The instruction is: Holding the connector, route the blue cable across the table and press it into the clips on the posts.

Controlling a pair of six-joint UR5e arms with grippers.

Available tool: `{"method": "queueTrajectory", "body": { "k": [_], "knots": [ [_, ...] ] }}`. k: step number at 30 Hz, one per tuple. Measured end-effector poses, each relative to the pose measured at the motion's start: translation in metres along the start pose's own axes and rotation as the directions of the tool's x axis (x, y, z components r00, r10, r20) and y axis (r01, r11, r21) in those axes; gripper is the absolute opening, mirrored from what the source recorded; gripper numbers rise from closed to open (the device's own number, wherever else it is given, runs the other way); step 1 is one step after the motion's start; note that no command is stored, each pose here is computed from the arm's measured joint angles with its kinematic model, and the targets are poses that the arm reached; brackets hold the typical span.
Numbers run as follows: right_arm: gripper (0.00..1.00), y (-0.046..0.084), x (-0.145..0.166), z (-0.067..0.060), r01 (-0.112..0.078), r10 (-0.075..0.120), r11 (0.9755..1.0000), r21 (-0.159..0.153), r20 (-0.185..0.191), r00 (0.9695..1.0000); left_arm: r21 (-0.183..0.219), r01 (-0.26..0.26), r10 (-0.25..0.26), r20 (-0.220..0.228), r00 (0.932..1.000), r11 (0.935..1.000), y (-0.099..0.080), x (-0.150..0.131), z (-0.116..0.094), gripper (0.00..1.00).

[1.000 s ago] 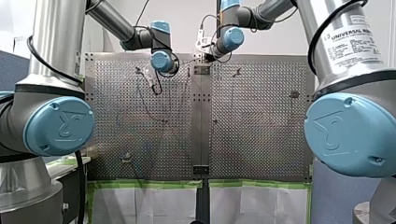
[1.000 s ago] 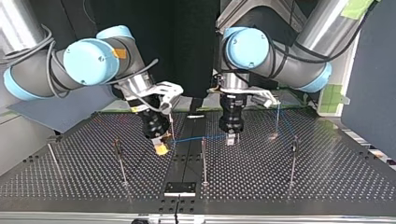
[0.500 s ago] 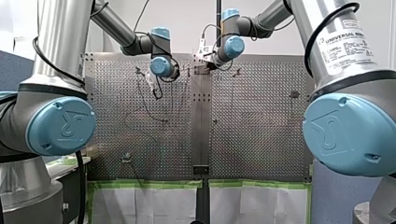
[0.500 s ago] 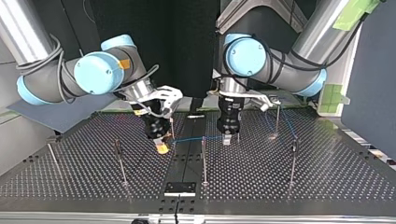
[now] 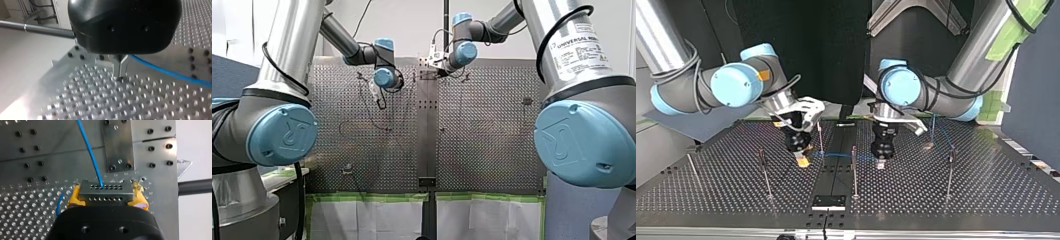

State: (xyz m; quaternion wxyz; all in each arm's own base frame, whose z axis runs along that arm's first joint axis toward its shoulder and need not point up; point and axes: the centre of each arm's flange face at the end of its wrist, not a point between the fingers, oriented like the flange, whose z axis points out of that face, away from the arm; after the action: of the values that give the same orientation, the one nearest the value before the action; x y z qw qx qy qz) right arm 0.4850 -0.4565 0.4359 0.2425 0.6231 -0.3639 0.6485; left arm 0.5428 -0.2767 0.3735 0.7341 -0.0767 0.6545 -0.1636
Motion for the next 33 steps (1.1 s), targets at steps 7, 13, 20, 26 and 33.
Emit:
{"method": "queueTrajectory", "body": {
  "k": [7, 13, 20, 26, 33],
  "knots": [
    [0.00, 0.018, -0.009, 0.009, -0.008, 0.008, 0.9999, -0.014, 0.008, 0.9999, 0.008, 0.005, -0.005, -0.004, 1.0000, 1.0000, 0.014, 0.000, 0.026, 0.00],
    [0.00, 0.031, -0.014, 0.014, -0.010, 0.011, 0.9996, -0.025, 0.013, 0.9999, 0.006, 0.003, -0.003, -0.011, 0.9999, 1.0000, 0.015, -0.002, 0.029, 0.00],
    [0.00, 0.038, -0.013, 0.015, -0.011, 0.011, 0.9996, -0.025, 0.012, 0.9999, 0.002, -0.014, 0.015, -0.043, 0.9990, 0.9999, 0.012, 0.002, 0.024, 0.49],
    [0.00, 0.041, -0.013, 0.016, -0.010, 0.010, 0.9996, -0.026, 0.011, 0.9999, -0.024, -0.065, 0.063, -0.081, 0.9947, 0.9976, 0.008, 0.006, 0.016, 1.00],
    [0.00, 0.046, -0.012, 0.016, -0.008, 0.008, 0.9995, -0.032, 0.011, 0.9999, -0.031, -0.089, 0.085, -0.122, 0.9890, 0.9955, 0.001, 0.003, 0.004, 1.00]
  ]
}}
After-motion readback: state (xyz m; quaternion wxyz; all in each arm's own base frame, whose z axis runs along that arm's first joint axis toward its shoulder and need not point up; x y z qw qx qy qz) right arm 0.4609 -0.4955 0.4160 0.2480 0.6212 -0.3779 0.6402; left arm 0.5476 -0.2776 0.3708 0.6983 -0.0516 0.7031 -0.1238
